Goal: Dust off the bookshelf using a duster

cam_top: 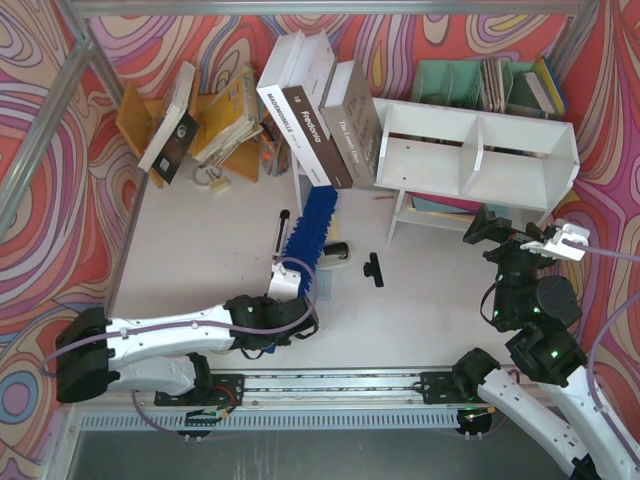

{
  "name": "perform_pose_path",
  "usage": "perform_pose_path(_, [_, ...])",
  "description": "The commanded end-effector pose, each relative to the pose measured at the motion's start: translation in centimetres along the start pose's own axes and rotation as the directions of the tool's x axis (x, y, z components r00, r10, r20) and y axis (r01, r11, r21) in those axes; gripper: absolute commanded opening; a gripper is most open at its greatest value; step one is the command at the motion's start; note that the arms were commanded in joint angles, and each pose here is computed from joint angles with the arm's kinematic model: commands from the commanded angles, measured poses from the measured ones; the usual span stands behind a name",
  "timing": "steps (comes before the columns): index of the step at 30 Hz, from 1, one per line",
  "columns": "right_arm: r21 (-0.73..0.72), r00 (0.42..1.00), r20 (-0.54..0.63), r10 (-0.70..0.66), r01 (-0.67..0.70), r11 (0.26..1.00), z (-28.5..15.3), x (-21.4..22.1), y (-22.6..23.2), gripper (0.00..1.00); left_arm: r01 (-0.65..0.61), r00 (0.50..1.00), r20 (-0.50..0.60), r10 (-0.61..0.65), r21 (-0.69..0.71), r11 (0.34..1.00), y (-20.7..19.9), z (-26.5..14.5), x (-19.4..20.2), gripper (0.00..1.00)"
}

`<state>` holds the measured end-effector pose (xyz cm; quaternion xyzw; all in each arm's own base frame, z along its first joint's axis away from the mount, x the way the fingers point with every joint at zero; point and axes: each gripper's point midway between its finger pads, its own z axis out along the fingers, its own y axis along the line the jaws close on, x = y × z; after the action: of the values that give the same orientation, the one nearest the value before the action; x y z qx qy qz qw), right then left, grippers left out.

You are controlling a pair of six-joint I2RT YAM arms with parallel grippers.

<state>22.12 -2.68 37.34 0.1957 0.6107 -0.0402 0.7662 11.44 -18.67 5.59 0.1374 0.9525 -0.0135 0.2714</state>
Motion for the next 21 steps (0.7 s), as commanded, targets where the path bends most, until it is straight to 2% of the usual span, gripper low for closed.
perform_pose_path(1, [0.009, 1.000, 0.014, 0.017, -0.017, 1.000, 0.0, -0.6, -0.2, 0.99, 0.062, 0.985, 0.162, -0.056, -0.028, 0.998, 1.1, -2.7, -4.8, 0.00])
perform_pose_path(6, [0.010, 1.000, 0.016, 0.019, -0.019, 1.000, -0.1, -0.6, -0.3, 0.99, 0.088, 0.957, 0.276, -0.084, -0.001, 0.996, 2.3, -6.1, -7.9, 0.00])
perform_pose_path(11, [0.007, 1.000, 0.017, 0.019, -0.019, 1.000, -0.1, -0.6, -0.3, 0.99, 0.103, 0.934, 0.341, -0.105, 0.024, 0.994, 3.1, -8.2, -9.6, 0.00])
perform_pose_path(15, [0.008, 1.000, 0.016, 0.019, -0.019, 1.000, -0.1, -0.6, -0.3, 0.99, 0.096, 0.930, 0.351, -0.111, 0.059, 0.994, 2.5, -8.8, -10.2, 0.00])
perform_pose_path(21, [0.009, 1.000, 0.016, 0.019, -0.019, 1.000, -0.2, -0.6, -0.3, 0.99, 0.036, 0.946, 0.314, -0.076, 0.131, 0.991, -1.2, -8.0, -10.8, 0.00])
